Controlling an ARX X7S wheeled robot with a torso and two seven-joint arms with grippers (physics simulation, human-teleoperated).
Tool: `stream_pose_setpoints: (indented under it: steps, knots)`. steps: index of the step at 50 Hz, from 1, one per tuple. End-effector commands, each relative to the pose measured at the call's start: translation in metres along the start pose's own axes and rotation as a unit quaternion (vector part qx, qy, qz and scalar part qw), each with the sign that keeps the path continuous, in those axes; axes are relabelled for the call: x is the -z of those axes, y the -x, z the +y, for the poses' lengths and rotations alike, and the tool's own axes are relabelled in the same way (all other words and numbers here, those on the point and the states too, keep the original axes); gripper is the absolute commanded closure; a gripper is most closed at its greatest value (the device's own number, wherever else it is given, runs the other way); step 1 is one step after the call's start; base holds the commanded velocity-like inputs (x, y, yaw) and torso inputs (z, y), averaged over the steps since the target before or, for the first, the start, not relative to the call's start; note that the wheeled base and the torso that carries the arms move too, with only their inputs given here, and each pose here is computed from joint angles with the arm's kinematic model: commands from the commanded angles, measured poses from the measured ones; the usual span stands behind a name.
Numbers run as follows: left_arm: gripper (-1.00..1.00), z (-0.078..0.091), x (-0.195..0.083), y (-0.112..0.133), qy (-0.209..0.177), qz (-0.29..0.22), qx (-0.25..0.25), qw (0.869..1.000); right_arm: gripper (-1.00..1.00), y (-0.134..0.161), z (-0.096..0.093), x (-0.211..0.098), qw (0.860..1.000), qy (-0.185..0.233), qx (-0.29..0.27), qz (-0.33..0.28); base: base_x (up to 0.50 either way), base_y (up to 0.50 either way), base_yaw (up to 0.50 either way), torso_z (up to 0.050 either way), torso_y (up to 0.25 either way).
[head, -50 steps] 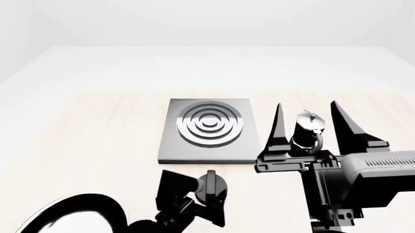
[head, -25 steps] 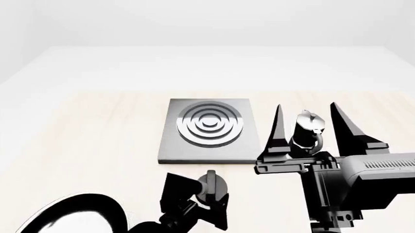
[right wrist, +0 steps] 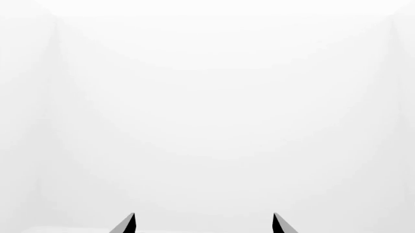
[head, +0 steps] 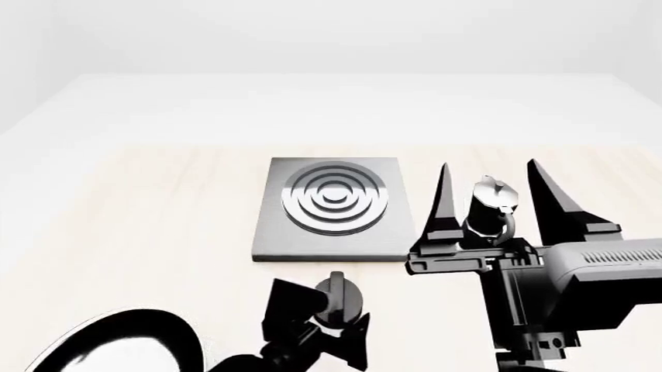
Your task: Turn on the stove and put the moka pot on it.
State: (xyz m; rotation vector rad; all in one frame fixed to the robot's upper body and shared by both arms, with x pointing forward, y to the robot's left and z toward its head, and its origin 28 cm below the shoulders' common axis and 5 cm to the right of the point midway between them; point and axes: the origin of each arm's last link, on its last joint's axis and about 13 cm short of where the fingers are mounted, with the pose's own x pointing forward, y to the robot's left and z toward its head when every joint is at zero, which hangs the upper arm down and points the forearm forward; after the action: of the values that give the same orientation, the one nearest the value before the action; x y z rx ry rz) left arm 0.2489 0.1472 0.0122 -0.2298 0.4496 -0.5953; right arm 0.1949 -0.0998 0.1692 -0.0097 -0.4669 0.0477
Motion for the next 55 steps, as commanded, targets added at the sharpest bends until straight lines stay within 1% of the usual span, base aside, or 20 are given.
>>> stream_pose_setpoints:
  steps: [1,8,10,14,15,21,24,26,27,33,34,39,40,42,44,46,47,48,53,55]
  knots:
    - [-1.0,-0.002,0.002,-0.005,-0.001,0.005,0.007,1.0,-1.0,0.001,0.0,0.001,1.0,0.0,-0.001,0.0,0.0,0.0,0.0,0.0,0.0]
    - [-1.0,-0.005,0.004,-0.006,0.002,0.007,0.013,1.0,-1.0,0.0,0.0,-0.001,1.0,0.0,0.0,0.001,0.0,0.0,0.0,0.0,0.0]
    - [-1.0,-0.006,0.003,-0.005,0.002,0.007,0.015,1.0,-1.0,0.003,0.0,0.005,1.0,0.0,0.0,0.001,0.0,0.0,0.0,0.0,0.0]
    - [-1.0,-0.008,0.005,-0.005,0.003,0.01,0.019,1.0,-1.0,0.0,0.0,-0.002,1.0,0.0,0.001,0.0,0.0,0.0,0.0,0.0,0.0]
    - [-1.0,-0.009,0.006,-0.005,0.004,0.011,0.021,1.0,-1.0,0.002,0.0,0.004,1.0,0.0,0.001,0.0,0.0,0.0,0.0,0.0,0.0]
    - [-1.0,-0.017,0.005,-0.003,0.007,0.016,0.039,0.999,-1.0,0.0,0.0,-0.003,1.0,-0.001,0.0,0.0,0.0,0.0,0.0,0.0,0.0]
    - [-1.0,-0.02,0.008,-0.003,0.008,0.018,0.044,0.999,-1.0,0.0,0.0,-0.002,1.0,-0.001,0.0,0.0,0.0,0.0,0.0,0.0,0.0]
    - [-1.0,-0.021,0.008,-0.003,0.009,0.018,0.047,0.999,-1.0,0.004,0.0,0.005,1.0,0.0,0.0,0.0,0.0,0.0,0.0,0.0,0.0]
    - [-1.0,-0.021,0.008,-0.003,0.009,0.018,0.048,0.999,-1.0,0.001,0.0,0.0,1.0,0.0,0.0,0.0,0.0,0.0,0.0,0.0,0.0]
    - [-1.0,-0.025,0.008,-0.004,0.01,0.02,0.055,0.998,-1.0,0.004,0.0,0.005,1.0,0.0,0.001,0.0,0.0,0.0,0.0,0.0,0.0]
    - [-1.0,-0.026,0.007,-0.005,0.009,0.02,0.058,0.998,-1.0,0.0,0.0,-0.001,1.0,-0.001,0.0,0.0,0.0,0.0,0.0,0.0,0.0]
    - [-1.0,-0.029,-0.009,-0.004,-0.004,0.001,0.063,0.998,-1.0,-0.001,0.0,-0.001,1.0,0.0,0.0,0.0,0.0,0.0,0.0,0.0,0.0]
    - [-1.0,-0.029,-0.013,-0.004,-0.005,-0.006,0.061,0.998,-1.0,0.002,0.0,0.003,1.0,0.0,0.0,0.0,0.0,0.0,0.0,0.0,0.0]
    - [-1.0,-0.024,-0.025,-0.003,-0.014,-0.027,0.048,0.998,-1.0,0.003,0.0,0.006,1.0,0.0,0.0,0.001,0.0,0.0,0.0,0.0,0.0]
    - [-1.0,-0.022,-0.031,-0.004,-0.019,-0.031,0.04,0.999,-1.0,0.001,-0.001,0.002,1.0,0.0,0.0,0.002,0.0,0.0,0.0,0.0,0.0]
    - [-1.0,-0.017,-0.038,-0.006,-0.029,-0.035,0.03,0.998,-1.0,0.003,0.0,0.006,1.0,0.0,0.0,0.001,0.0,0.0,0.0,0.0,0.0]
    - [-1.0,-0.016,-0.043,-0.007,-0.026,-0.039,0.028,0.998,-1.0,0.002,-0.001,0.002,1.0,-0.001,0.001,0.001,0.0,0.0,0.0,0.0,0.0]
    - [-1.0,-0.015,-0.044,-0.009,-0.033,-0.041,0.024,0.998,-1.0,0.0,-0.001,0.0,1.0,-0.001,0.001,0.001,0.0,0.0,0.0,0.0,0.0]
    - [-1.0,-0.012,-0.057,-0.012,-0.04,-0.057,0.016,0.997,-1.0,0.004,-0.001,0.007,1.0,-0.001,0.0,0.002,0.0,0.0,0.0,0.0,0.0]
    - [-1.0,-0.015,-0.068,-0.009,-0.046,-0.073,0.018,0.996,-1.0,0.004,-0.001,0.008,1.0,-0.001,0.0,0.003,0.0,0.0,0.0,0.0,0.0]
